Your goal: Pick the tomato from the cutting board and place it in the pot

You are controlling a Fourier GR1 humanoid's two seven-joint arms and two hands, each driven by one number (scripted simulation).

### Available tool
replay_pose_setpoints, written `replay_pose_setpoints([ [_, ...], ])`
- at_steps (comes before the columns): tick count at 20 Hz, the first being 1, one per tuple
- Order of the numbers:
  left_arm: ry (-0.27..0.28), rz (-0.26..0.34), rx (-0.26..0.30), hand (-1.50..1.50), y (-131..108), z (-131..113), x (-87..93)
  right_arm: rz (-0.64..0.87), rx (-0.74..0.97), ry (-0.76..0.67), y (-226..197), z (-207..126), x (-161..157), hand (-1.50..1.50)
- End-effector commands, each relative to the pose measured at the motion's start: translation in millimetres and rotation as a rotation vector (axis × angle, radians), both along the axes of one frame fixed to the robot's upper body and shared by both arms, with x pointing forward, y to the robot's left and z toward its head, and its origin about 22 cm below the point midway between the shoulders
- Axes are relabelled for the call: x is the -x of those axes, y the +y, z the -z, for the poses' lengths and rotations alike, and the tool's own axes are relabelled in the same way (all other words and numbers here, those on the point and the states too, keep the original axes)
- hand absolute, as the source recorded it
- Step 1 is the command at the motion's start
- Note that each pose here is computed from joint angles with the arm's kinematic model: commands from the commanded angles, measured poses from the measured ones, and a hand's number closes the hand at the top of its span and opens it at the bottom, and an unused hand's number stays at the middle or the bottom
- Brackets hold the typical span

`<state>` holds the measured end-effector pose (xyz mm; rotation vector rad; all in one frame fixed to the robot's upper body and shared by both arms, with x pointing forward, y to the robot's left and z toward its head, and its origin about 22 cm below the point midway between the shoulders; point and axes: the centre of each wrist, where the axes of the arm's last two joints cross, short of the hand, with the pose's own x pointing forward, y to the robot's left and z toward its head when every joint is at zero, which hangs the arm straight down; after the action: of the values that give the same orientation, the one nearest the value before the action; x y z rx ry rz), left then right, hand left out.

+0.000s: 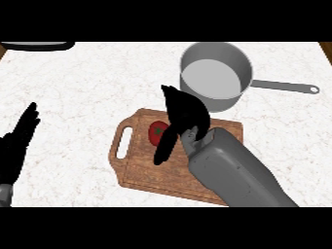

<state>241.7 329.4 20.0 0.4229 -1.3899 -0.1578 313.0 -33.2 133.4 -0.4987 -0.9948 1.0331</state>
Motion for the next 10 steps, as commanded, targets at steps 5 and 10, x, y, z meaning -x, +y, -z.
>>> replay_pose_setpoints([
  [5,-0.007,0.008,-0.013,0.00,-3,-6,4.6,0.018,0.153,0.171,18,7,-36,-1.50],
  [10,0.019,0.003,0.005,0.00,-8,9,-3.5,0.038,0.219,0.195,36,6,-34,-1.50],
])
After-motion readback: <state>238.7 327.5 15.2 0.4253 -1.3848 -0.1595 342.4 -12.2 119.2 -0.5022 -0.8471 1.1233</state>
